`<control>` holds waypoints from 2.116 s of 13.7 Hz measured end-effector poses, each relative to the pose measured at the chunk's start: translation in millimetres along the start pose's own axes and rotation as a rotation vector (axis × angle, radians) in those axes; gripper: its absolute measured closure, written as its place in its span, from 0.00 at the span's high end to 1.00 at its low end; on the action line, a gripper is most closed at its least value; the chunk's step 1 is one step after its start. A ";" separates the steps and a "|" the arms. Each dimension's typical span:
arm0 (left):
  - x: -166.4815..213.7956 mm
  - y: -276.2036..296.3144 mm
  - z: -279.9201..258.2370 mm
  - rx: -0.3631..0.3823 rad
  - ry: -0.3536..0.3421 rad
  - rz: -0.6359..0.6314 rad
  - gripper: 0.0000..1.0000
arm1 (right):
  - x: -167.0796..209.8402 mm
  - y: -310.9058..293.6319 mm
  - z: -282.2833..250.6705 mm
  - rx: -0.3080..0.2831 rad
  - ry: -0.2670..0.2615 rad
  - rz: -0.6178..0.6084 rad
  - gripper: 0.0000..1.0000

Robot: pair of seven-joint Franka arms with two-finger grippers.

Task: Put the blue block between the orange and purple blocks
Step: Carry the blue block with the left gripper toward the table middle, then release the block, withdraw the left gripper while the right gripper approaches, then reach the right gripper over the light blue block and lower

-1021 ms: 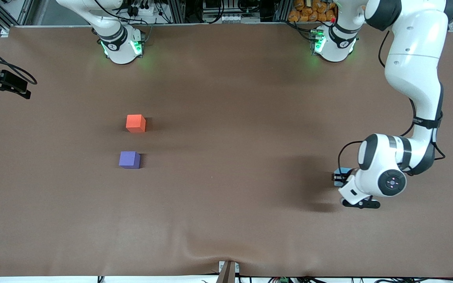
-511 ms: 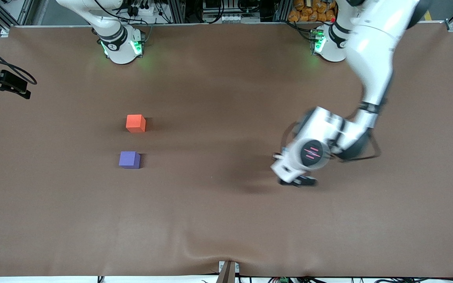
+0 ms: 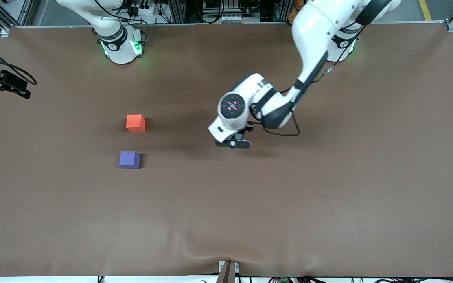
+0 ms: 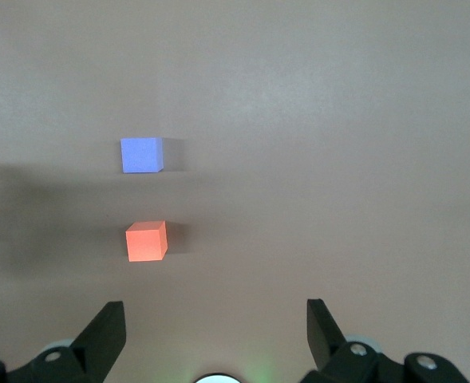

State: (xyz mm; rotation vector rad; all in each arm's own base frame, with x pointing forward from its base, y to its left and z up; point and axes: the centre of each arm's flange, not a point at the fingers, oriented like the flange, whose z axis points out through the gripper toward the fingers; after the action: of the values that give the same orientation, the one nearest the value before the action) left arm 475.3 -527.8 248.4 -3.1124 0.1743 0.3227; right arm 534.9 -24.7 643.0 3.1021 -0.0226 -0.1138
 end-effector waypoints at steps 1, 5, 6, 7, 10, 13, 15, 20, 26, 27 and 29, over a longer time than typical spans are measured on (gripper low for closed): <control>-6.9 11.0 13.4 0.004 -0.001 0.014 0.60 | 0.1 0.1 0.1 0.000 0.000 0.000 1.00; -22.2 37.5 35.6 -0.007 0.022 -0.016 0.59 | 0.4 0.1 0.6 0.000 -0.001 0.000 1.00; -21.9 39.8 32.8 -0.010 0.033 -0.032 0.64 | 0.7 0.0 1.0 0.000 -0.002 0.000 1.00; -18.1 39.3 26.3 -0.016 0.047 -0.047 0.74 | 0.8 0.1 1.2 0.000 -0.002 0.000 1.00; 4.0 20.8 -20.7 -0.041 0.125 -0.087 1.00 | 2.1 -0.6 3.2 0.001 -0.006 -0.002 1.00; 24.6 -25.4 -109.6 -0.058 0.222 -0.161 1.00 | 8.7 -2.9 13.3 0.002 -0.026 -0.008 1.00; 42.2 -82.5 -161.2 -0.050 0.242 -0.236 1.00 | 14.7 -7.4 22.8 0.003 -0.045 -0.017 1.00; 91.7 -288.6 -213.3 0.017 0.146 -0.305 1.00 | 12.4 -65.0 29.2 -0.002 -0.086 -0.083 1.00; 68.8 -426.4 -247.6 0.040 0.071 -0.240 1.00 | 9.8 -183.7 55.2 0.093 -0.124 0.029 1.00; 59.6 -449.6 -255.5 0.039 0.072 -0.227 1.00 | 11.0 -203.1 63.8 0.096 -0.129 0.064 1.00; 41.0 -485.7 -266.5 0.040 0.073 -0.207 1.00 | 4.6 -253.3 82.1 0.082 -0.144 0.104 1.00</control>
State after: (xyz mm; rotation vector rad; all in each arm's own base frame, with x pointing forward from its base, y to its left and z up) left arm 623.7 -54.7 499.0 -3.0680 -0.1391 0.1990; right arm 536.8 225.3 551.3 3.1589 -0.1976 -0.3405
